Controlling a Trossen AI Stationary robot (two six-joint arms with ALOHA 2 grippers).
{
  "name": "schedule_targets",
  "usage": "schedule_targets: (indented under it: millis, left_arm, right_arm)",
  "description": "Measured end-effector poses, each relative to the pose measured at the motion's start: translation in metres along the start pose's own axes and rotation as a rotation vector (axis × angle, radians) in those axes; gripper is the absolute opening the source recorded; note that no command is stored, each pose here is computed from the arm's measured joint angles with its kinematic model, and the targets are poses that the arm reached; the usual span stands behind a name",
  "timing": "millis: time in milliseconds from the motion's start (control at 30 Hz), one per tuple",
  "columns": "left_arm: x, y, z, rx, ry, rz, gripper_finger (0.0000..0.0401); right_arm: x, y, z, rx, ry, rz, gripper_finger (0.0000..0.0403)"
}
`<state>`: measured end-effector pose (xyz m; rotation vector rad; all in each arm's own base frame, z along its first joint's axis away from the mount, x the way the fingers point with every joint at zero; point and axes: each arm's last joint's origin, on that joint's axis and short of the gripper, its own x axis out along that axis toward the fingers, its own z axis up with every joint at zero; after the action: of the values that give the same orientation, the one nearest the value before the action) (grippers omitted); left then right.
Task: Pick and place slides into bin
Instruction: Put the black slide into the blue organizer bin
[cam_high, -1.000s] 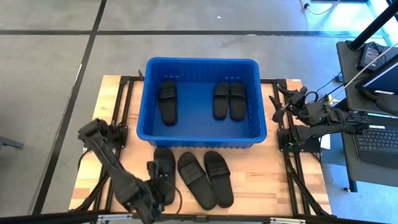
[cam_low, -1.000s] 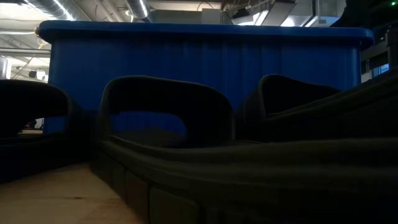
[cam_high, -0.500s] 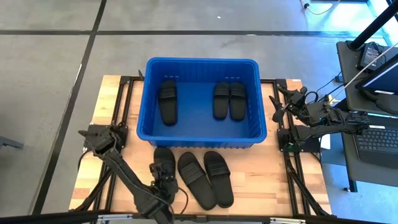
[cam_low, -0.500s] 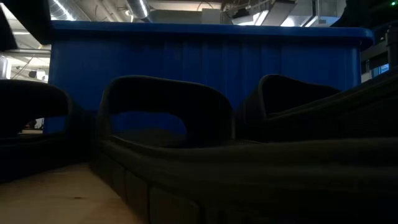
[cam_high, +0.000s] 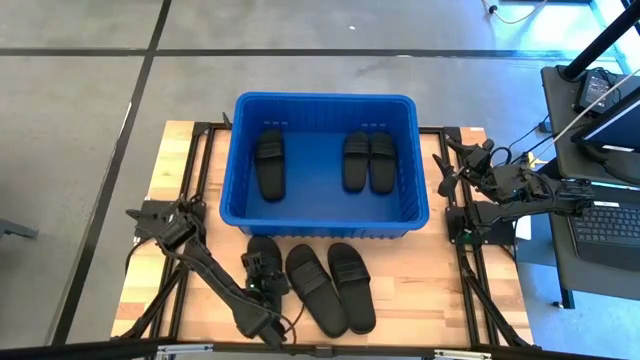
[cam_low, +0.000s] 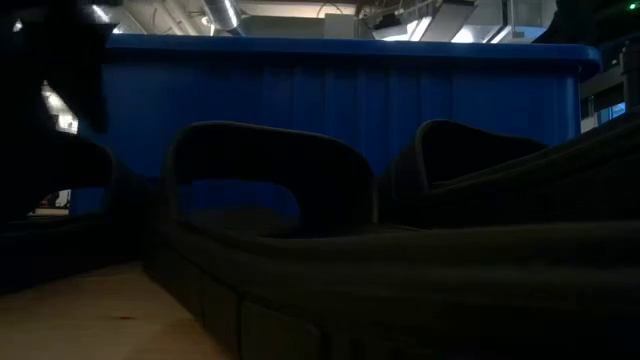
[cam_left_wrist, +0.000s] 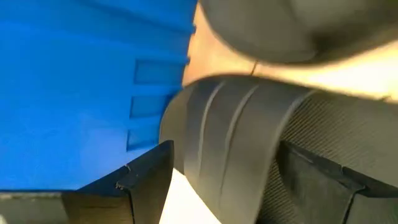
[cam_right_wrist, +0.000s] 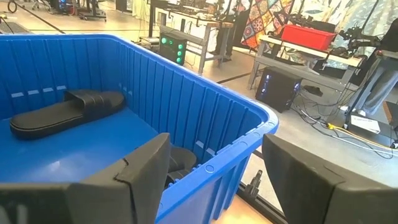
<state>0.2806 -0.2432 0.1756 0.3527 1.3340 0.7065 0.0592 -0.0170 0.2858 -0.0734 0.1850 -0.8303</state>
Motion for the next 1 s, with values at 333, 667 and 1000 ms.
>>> schedule_targets:
  millis: [333,667,1000]
  left_arm:
    - [0.021,-0.001,-0.015,0.051,0.07,0.063,0.0274]
    - [0.022,-0.001,-0.012,0.066,0.018,0.084,0.0274]
    - [0.028,0.002,-0.002,0.031,-0.023,0.091,0.0274]
  right_arm:
    - [0.0,0.0,0.0,-0.001,0.0,0.0,0.0255]
    - [0.0,0.0,0.0,0.0,0.0,0.0,0.0255]
    - [0.0,0.0,0.0,0.0,-0.001,0.0,0.0255]
